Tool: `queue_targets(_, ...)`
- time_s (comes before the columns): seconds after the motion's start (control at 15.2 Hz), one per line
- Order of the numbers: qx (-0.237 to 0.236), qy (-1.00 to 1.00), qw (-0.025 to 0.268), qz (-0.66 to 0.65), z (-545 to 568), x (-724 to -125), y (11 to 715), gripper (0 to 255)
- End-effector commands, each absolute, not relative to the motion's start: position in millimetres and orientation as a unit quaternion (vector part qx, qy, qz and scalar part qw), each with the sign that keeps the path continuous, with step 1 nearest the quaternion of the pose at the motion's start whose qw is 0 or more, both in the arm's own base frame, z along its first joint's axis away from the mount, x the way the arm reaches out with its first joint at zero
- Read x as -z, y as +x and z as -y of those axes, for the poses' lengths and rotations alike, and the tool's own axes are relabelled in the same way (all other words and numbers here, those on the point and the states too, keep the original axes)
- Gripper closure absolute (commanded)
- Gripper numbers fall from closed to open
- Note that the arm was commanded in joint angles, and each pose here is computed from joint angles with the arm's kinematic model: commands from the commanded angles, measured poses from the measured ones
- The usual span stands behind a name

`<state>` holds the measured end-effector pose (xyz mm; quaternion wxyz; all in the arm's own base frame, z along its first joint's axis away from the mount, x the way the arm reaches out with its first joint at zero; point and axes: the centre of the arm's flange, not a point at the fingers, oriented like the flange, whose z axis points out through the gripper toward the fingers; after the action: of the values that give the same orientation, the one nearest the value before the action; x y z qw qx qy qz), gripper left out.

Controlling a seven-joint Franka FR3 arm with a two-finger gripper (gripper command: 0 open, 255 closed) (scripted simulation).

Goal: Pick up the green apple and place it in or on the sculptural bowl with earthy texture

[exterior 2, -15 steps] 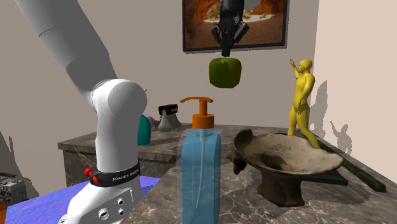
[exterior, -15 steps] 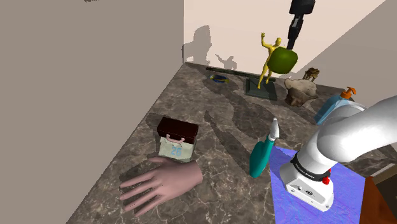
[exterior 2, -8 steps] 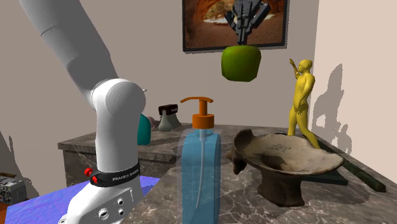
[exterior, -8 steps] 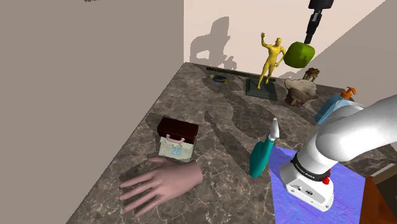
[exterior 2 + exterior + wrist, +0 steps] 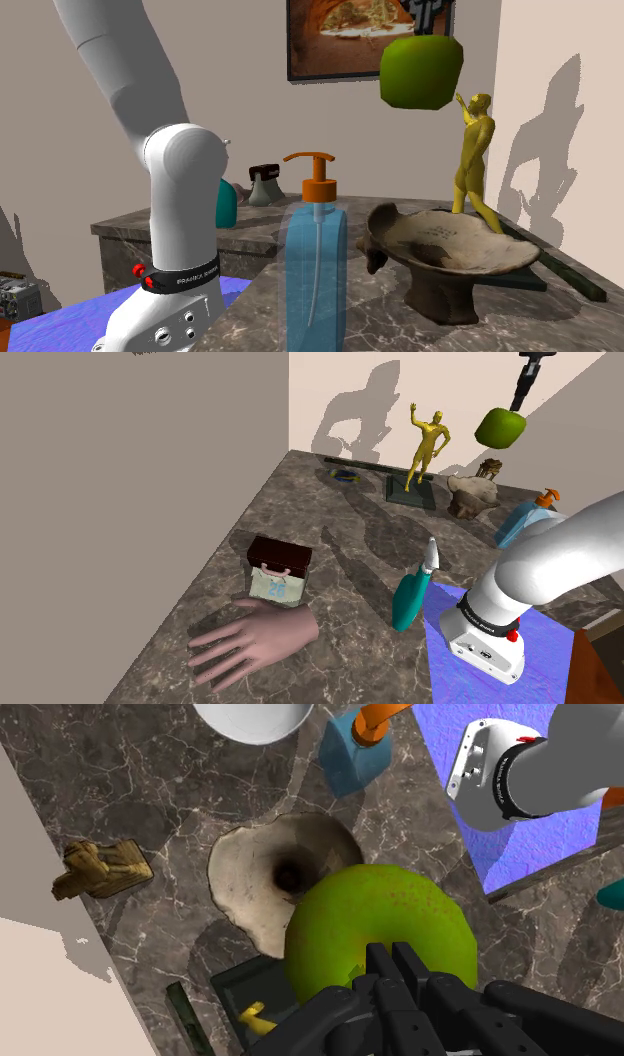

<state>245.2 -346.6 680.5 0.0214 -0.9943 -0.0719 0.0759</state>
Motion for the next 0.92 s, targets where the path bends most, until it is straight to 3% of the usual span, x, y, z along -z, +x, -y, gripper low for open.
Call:
queue_targets(0.0, -0.076, -0.994, 0.021, 0.073, 371, -684, 235, 255)
queue_targets(0.86, -0.076, -0.994, 0.021, 0.073, 384, -628, 229, 255)
